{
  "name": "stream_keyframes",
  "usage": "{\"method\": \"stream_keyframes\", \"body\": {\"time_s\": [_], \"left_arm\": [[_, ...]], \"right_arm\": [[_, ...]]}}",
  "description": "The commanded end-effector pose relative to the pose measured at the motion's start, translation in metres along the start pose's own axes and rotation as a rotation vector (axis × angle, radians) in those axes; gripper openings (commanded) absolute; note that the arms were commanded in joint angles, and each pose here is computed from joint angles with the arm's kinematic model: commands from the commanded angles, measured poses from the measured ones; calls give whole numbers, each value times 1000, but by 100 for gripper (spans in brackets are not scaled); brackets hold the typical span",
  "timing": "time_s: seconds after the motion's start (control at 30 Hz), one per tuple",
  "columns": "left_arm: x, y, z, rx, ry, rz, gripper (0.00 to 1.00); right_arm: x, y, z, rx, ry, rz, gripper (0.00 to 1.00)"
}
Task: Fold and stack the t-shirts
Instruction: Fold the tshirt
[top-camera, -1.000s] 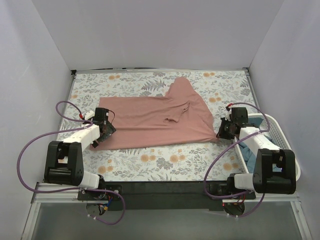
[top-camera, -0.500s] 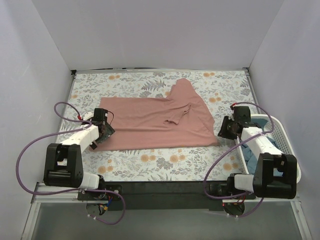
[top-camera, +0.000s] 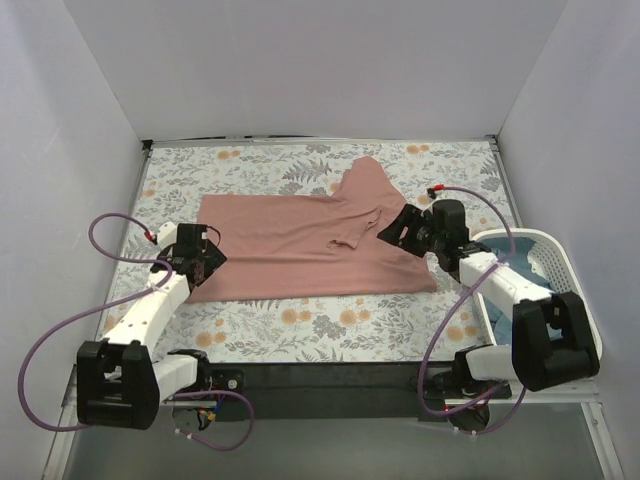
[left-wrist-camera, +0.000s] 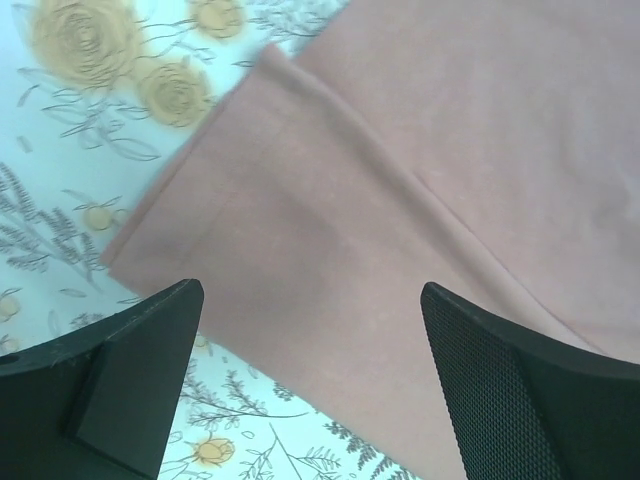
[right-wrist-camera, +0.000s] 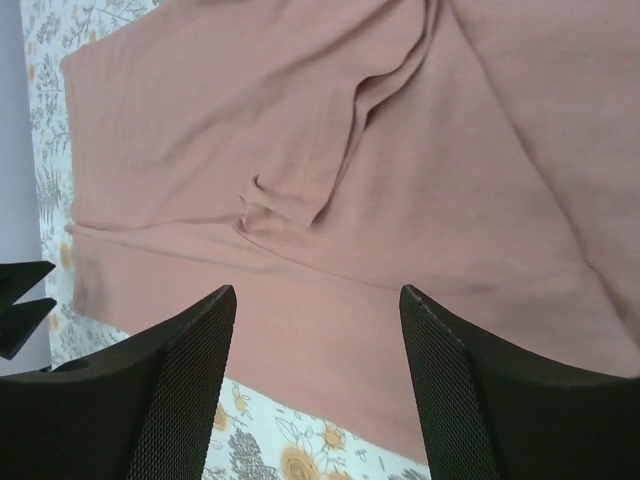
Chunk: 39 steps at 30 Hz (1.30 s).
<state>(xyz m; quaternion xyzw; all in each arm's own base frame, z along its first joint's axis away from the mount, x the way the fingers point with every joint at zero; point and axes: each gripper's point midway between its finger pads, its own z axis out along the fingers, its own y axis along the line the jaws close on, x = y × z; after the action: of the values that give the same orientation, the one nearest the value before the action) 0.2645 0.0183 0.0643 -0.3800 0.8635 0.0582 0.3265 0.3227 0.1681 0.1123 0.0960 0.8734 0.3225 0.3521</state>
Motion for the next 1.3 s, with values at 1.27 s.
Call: {"method": "stream_keyframes", "body": {"time_s": [1.27], "left_arm": [[17, -48, -6, 214, 30, 115, 92]], "right_arm": [[32, 49, 114, -82, 28, 232, 70]]}}
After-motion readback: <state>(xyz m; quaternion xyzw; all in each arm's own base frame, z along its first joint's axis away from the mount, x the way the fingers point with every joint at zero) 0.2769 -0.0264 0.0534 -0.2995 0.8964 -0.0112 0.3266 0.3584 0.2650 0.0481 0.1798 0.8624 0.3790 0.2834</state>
